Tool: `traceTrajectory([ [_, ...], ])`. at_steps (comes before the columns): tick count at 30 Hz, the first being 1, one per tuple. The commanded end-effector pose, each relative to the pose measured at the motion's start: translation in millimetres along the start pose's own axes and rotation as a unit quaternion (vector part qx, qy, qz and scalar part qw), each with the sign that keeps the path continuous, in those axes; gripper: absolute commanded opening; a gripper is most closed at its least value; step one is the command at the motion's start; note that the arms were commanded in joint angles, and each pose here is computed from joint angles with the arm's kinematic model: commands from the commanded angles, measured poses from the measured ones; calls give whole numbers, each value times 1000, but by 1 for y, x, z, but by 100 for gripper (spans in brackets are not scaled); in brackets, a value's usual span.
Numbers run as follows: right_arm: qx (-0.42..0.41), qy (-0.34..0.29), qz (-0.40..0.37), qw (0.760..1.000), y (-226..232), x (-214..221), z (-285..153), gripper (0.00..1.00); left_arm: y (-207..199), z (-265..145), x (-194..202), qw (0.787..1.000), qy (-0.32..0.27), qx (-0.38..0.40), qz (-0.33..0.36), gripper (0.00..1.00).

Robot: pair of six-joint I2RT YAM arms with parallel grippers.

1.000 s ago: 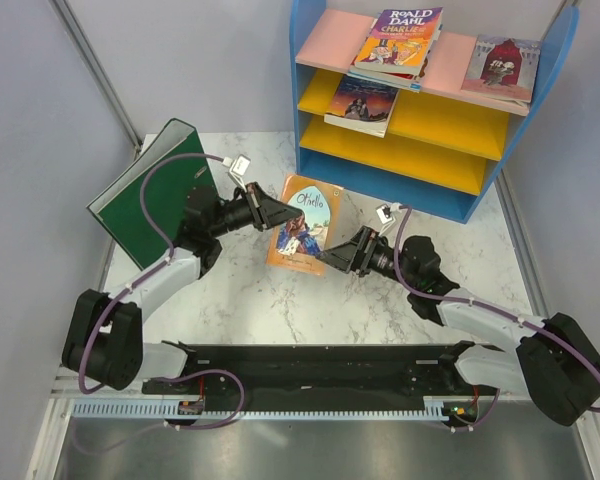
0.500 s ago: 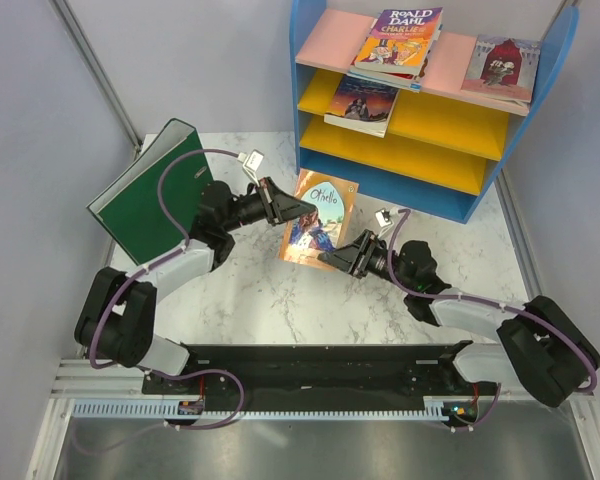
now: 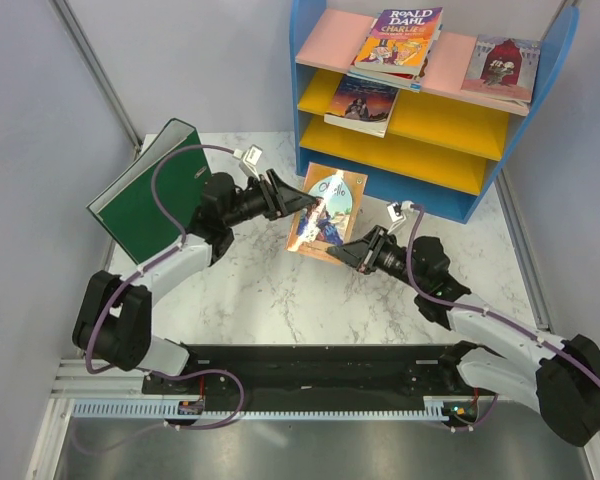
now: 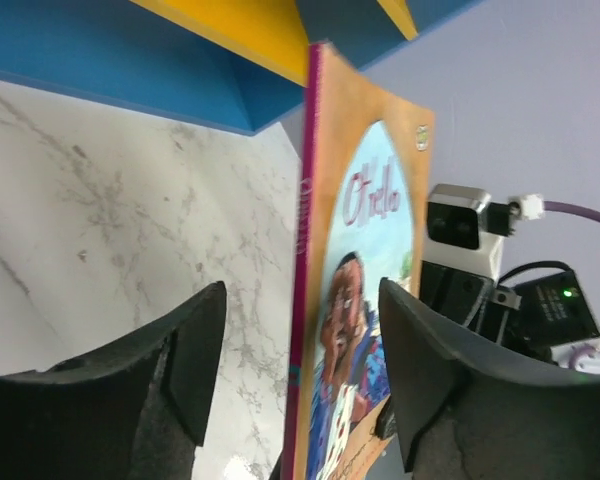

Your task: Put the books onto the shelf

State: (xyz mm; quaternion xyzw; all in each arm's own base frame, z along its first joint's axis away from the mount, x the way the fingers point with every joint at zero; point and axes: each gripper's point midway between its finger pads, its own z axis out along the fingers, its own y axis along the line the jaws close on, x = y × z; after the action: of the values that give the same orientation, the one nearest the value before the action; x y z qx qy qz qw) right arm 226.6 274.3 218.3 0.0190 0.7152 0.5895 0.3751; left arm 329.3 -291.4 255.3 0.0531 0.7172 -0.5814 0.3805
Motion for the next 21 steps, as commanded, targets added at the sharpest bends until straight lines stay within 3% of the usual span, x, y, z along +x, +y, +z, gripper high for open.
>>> traceTrajectory([
  [1,10,-23,-57,998,20,-28,5,0,6,-12,-18,996,-21,-65,57,72],
  [11,23,-1,-112,993,35,-52,30,0,49,-77,21,976,-29,-200,82,81],
  [21,17,1,-124,992,33,-101,60,0,42,-122,50,973,-49,-210,80,84],
])
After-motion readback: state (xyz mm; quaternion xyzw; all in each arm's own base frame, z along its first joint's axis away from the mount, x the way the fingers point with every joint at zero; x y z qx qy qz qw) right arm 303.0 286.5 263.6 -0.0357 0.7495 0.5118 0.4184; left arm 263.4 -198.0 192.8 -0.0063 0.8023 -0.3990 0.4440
